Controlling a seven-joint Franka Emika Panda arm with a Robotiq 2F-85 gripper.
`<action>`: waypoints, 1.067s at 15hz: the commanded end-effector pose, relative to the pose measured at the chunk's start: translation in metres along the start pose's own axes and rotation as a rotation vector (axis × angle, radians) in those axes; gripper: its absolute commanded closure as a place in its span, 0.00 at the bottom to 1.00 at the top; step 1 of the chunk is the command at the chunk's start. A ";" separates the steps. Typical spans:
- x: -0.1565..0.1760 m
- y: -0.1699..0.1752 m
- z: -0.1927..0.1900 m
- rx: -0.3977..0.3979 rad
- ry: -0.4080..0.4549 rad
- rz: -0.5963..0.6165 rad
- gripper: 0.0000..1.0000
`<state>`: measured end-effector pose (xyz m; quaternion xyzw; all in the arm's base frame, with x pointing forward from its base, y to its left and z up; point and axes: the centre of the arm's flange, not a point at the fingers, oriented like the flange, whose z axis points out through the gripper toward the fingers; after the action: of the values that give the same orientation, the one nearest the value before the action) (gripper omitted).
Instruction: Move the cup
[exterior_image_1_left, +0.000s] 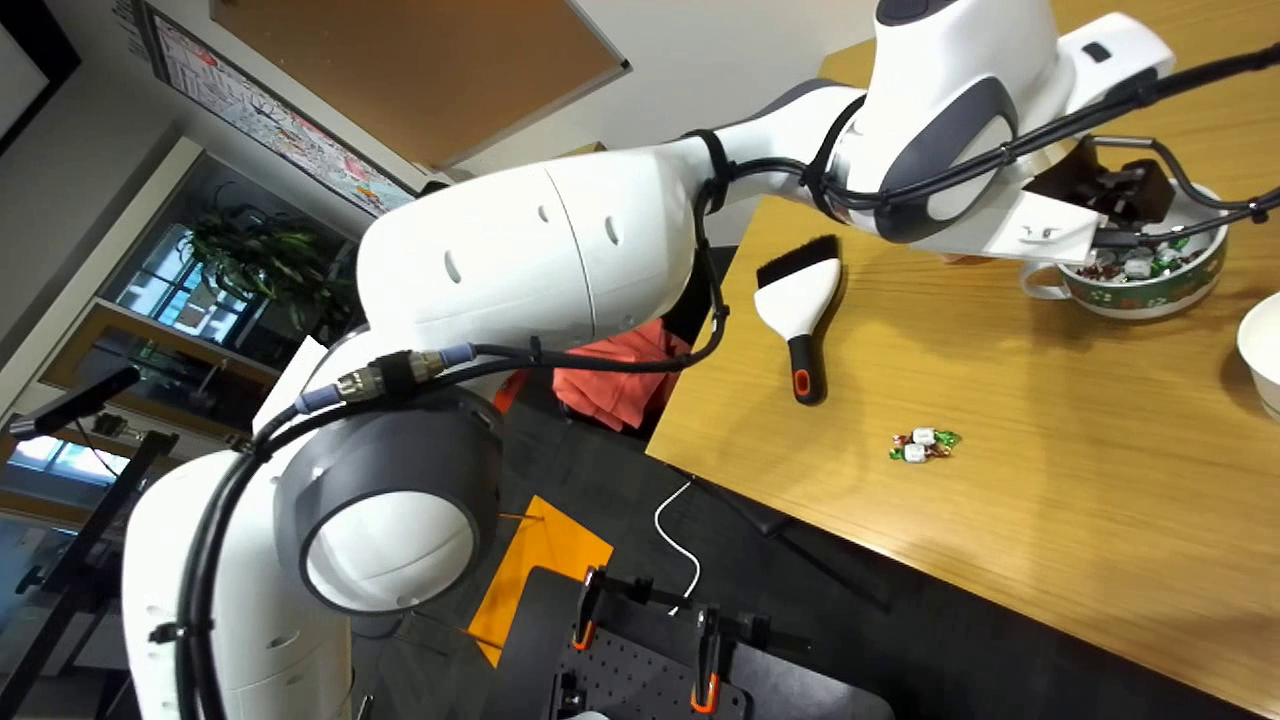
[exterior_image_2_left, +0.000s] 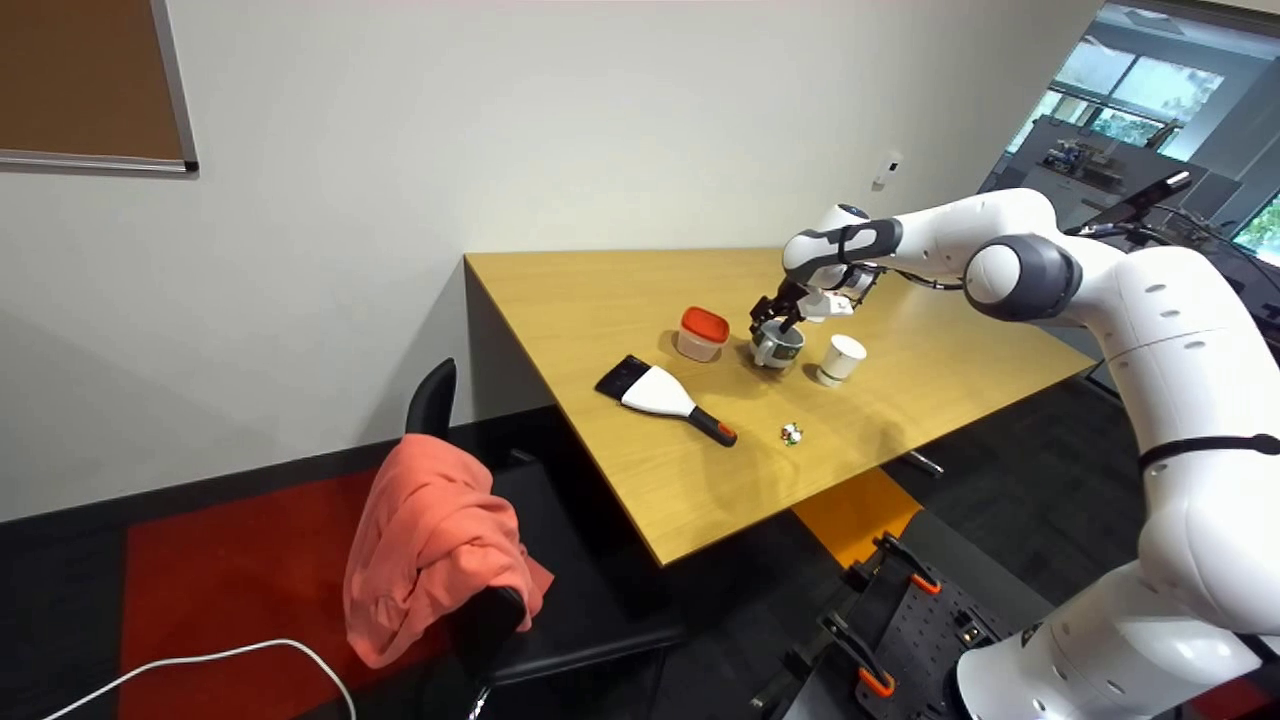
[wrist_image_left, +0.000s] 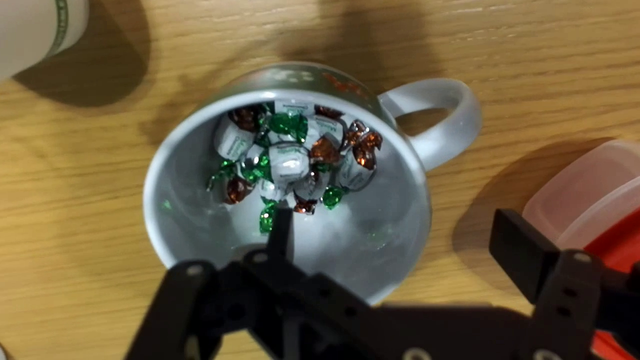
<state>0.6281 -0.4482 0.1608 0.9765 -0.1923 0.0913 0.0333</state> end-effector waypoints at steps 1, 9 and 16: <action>0.016 0.003 0.013 0.018 0.036 0.021 0.00; 0.020 0.000 0.024 0.013 0.040 0.011 0.73; 0.022 -0.006 0.016 0.016 0.036 -0.004 0.98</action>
<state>0.6432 -0.4513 0.1432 0.9759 -0.1880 0.1064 0.0317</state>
